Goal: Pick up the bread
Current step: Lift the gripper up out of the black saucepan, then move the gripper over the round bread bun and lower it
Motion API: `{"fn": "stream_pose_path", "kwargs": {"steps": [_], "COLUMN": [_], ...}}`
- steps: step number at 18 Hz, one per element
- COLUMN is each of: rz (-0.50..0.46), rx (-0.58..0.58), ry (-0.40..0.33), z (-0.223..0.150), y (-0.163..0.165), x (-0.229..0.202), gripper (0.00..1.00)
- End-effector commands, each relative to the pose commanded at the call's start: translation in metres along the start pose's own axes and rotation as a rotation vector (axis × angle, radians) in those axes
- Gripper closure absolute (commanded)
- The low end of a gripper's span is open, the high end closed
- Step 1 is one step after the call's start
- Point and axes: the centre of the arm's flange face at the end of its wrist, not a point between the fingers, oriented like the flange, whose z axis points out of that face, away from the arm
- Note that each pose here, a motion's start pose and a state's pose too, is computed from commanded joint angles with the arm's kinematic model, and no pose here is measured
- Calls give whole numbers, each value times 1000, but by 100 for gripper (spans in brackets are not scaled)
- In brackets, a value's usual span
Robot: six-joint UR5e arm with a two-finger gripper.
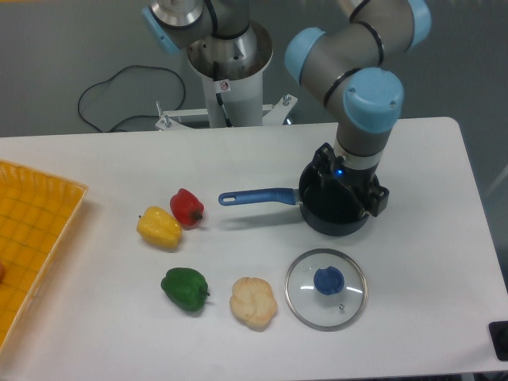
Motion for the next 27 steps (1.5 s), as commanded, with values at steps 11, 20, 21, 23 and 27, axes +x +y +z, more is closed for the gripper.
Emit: {"fn": "stream_pose_path", "kwargs": {"steps": [11, 20, 21, 23, 27], "rz": [-308, -205, -193, -185, -137], "rx": [98, 82, 87, 85, 61], "ry": [4, 37, 31, 34, 29], "z": [5, 53, 59, 68, 90], "y": [-57, -125, -131, -136, -157], "x": [26, 65, 67, 68, 84], "gripper": [0, 0, 0, 2, 7]}}
